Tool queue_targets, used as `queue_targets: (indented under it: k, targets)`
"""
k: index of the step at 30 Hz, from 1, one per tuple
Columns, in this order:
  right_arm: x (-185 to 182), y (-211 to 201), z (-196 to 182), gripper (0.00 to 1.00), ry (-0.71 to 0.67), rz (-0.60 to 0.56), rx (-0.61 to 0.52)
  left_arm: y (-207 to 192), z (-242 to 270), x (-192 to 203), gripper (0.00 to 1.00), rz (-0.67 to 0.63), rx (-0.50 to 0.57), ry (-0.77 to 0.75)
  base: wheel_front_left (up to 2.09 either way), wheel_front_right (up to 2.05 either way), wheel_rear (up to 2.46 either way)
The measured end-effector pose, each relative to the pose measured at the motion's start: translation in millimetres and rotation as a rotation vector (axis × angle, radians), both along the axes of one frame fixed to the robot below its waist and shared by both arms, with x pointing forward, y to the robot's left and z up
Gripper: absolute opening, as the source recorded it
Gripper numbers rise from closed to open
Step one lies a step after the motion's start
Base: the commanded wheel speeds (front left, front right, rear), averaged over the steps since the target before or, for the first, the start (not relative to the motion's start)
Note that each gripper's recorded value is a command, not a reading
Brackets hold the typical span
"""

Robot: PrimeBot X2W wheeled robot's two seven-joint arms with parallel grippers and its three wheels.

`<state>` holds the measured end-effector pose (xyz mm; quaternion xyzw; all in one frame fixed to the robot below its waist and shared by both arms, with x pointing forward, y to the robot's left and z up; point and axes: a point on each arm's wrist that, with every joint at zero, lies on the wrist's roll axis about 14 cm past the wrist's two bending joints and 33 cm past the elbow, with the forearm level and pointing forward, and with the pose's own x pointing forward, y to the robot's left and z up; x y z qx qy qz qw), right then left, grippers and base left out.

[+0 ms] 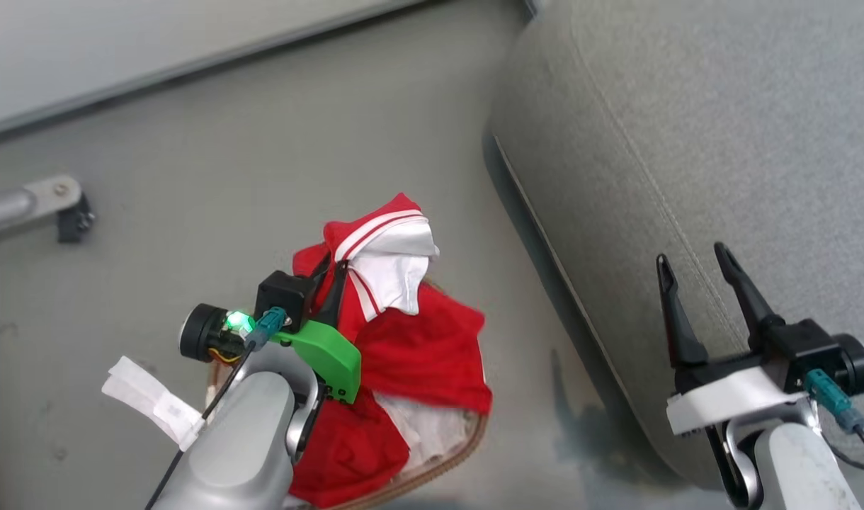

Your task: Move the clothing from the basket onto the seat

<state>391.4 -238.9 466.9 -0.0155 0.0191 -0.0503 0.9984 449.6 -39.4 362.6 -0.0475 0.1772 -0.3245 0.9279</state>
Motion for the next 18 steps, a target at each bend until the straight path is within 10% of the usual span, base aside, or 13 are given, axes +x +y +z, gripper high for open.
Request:
queue_targets:
  k: [18]
  targets:
    - [-31,54,74,1.0,-0.221,0.16,-0.006,47,252,47,0.0,0.033,0.093,-0.627,0.0,0.0,0.0]
